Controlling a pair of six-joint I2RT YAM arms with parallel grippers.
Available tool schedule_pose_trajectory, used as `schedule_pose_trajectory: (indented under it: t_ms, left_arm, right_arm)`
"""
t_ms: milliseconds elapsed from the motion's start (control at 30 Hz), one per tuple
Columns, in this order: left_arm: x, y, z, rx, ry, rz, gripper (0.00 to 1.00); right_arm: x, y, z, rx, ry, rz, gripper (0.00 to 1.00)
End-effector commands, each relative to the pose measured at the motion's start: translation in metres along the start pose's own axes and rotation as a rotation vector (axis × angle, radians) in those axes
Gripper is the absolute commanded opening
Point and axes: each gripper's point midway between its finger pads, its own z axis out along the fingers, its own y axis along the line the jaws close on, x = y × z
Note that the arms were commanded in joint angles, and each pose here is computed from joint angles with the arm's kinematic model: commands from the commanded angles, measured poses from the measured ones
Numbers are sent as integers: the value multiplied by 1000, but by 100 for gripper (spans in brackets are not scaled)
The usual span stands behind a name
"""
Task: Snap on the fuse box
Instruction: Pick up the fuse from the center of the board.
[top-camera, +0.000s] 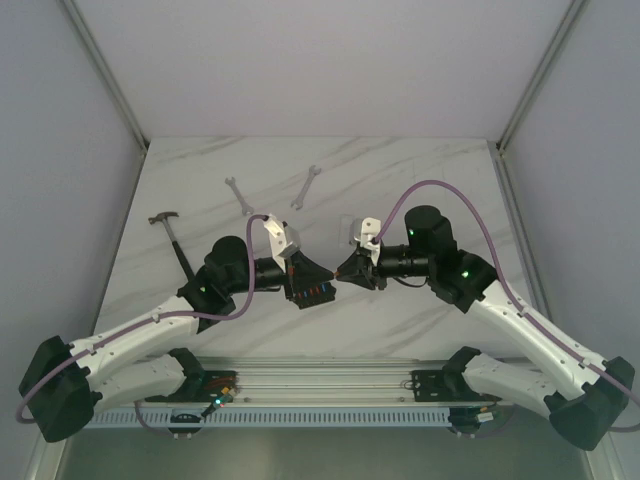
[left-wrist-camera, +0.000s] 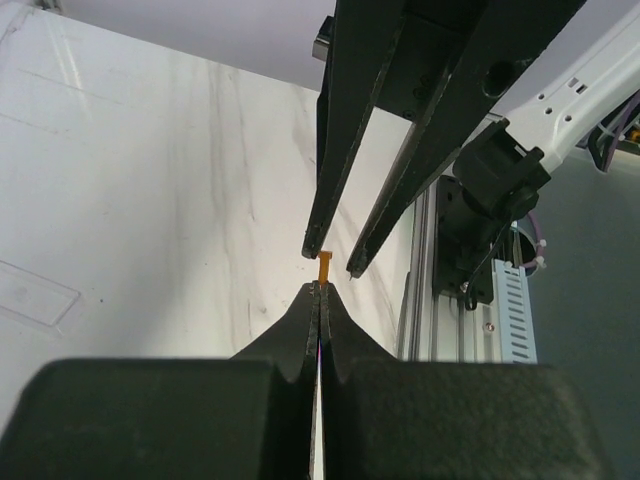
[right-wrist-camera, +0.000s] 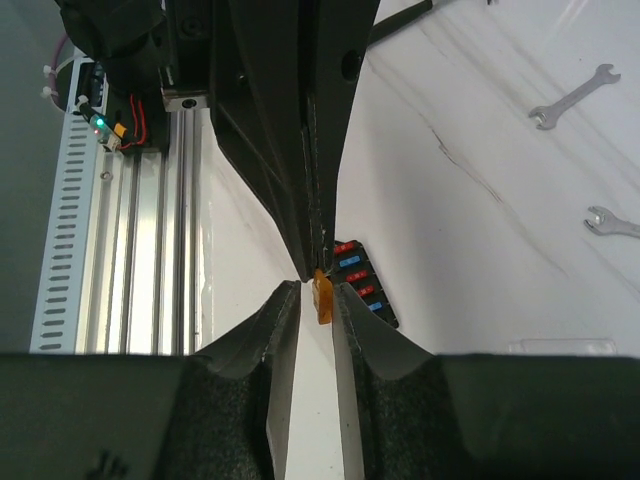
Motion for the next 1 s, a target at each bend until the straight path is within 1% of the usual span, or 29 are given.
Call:
schedule_pose_trajectory:
  t_ms: [0,200,433,567,633,733,867,933,967]
  left_arm:
    - [-15,-8,3,46,-29,48,0]
    - [-16,-9,3,49,-31,49,0]
    - [-13,-7,3,41,-27,49,0]
    - [-9,-1,4,11,-20,47,0]
    - [-7,9,3,-42,-22,41,0]
    - [-1,29,1,-162,-24,3,13]
    - [10,60,-7,-356,-8,-102,29]
    - [17,70,-12,-426,-2,-157,33]
    - [22,74,-16,-461,-1,-182,37]
  right_arm:
    - [-16,0,-1,-25,-37,-30,25]
    - [-13,0,1,-34,-29,-18,23]
    - [-11,-2,0,-33,-27,-14,12]
    - [-9,-2,0,-32,-24,-3,0]
    - [-8,-3,0,-28,-18,11,0]
    - [-6,-9,0,9,0,56,0]
    - [2,-24,2,102,45,181,0]
    - [8,-31,6,148,69,253,0]
    - [12,-35,8,169,84,290,0]
